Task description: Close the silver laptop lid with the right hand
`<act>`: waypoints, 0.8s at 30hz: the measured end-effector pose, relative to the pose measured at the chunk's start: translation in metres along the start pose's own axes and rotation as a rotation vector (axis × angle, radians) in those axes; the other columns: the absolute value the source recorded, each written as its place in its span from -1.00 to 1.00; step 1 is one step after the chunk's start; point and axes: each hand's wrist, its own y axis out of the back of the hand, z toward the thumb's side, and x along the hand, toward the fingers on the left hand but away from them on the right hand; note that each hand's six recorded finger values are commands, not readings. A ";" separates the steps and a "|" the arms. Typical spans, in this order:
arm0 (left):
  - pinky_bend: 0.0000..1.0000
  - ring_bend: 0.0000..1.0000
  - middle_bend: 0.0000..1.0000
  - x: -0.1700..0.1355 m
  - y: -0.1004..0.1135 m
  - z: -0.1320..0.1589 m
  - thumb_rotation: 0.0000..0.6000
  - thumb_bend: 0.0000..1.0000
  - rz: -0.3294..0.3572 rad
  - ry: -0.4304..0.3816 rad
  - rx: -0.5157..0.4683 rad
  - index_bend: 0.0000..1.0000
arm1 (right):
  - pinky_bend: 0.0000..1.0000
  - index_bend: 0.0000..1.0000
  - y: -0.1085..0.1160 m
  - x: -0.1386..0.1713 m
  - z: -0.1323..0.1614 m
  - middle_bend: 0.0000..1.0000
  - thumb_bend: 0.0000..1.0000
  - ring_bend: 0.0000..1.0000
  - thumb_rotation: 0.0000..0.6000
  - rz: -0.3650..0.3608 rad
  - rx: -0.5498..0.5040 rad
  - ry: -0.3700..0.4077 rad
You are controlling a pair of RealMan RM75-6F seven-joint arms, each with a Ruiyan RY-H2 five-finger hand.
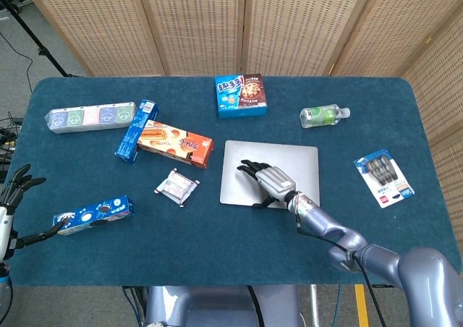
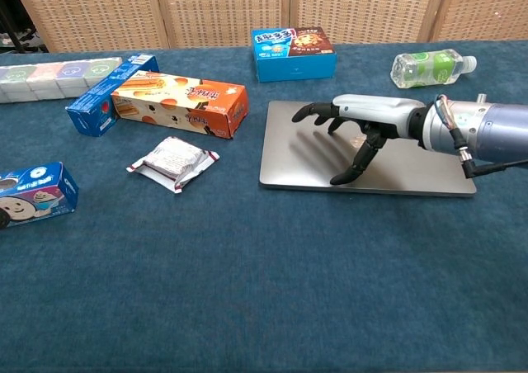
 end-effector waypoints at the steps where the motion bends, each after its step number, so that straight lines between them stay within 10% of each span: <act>1: -0.63 -0.69 -0.80 0.000 0.000 0.000 1.00 -0.97 0.000 0.000 0.000 -0.51 | -0.73 -0.85 0.000 0.000 0.000 -0.96 -0.56 -0.81 1.00 0.000 -0.001 0.000; 24: -0.63 -0.69 -0.80 0.002 -0.003 -0.005 1.00 -0.97 -0.001 0.017 0.005 -0.51 | -0.73 -0.87 0.068 0.064 0.034 -0.98 -0.56 -0.84 1.00 -0.212 0.069 0.102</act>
